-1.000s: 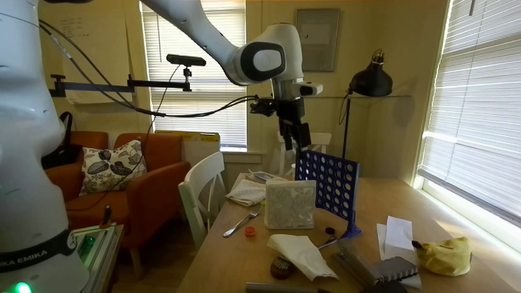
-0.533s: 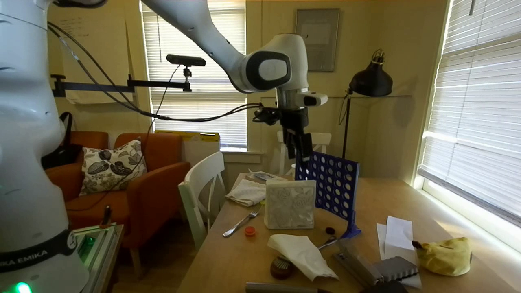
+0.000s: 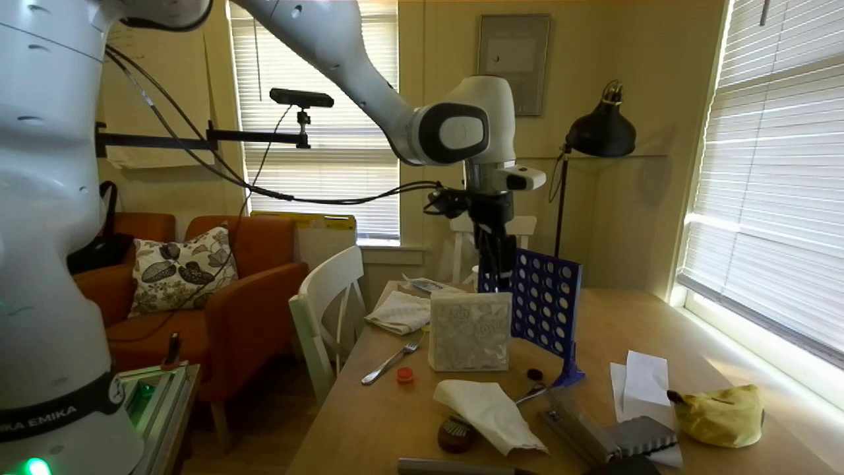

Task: Pick up the tissue paper and put it on the right and move one piece to the left

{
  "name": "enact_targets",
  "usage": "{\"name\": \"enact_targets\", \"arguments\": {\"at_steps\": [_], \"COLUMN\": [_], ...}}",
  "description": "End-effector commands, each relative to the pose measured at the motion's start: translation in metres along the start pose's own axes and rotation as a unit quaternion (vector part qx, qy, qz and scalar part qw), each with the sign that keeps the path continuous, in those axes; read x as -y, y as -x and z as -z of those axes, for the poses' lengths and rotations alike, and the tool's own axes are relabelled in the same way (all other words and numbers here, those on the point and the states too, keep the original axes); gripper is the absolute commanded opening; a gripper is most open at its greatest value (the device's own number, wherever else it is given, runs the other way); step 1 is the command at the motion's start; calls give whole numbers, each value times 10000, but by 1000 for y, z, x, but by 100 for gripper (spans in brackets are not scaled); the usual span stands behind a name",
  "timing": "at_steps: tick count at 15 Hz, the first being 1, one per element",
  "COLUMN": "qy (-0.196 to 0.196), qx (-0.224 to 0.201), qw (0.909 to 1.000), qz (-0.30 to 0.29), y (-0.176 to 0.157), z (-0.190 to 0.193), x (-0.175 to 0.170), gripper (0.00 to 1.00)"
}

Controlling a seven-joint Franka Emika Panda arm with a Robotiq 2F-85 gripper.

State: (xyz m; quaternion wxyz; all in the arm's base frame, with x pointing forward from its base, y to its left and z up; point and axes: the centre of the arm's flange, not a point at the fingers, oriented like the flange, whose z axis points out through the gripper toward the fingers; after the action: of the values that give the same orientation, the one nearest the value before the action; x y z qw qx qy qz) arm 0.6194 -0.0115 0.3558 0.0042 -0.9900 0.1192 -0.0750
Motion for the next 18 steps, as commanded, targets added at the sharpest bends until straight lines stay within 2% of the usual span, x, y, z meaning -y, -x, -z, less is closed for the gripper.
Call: {"name": "enact_targets", "arguments": {"at_steps": [1, 3, 4, 9, 11, 13, 14, 15, 17, 18], "qy": [-69, -89, -86, -121, -155, -173, -171, -186, -182, -182], "qx": [-22, -39, -54, -109, -139, -152, -153, -151, -148, -141], "qw": [9997, 9996, 9996, 9996, 9996, 9996, 9996, 9995, 9995, 9995], "qz": [-239, -272, -278, -217, -192, -190, -188, -186, -189, -204], "y": [-18, -21, -22, -25, -25, -25, -25, -25, -25, -25], "z": [-12, -19, -22, -35, -38, -41, -42, -43, -43, -43], "x": [6, 7, 8, 12, 15, 18, 20, 21, 23, 22], "gripper": [71, 65, 55, 65, 63, 56, 49, 47, 37, 41]}}
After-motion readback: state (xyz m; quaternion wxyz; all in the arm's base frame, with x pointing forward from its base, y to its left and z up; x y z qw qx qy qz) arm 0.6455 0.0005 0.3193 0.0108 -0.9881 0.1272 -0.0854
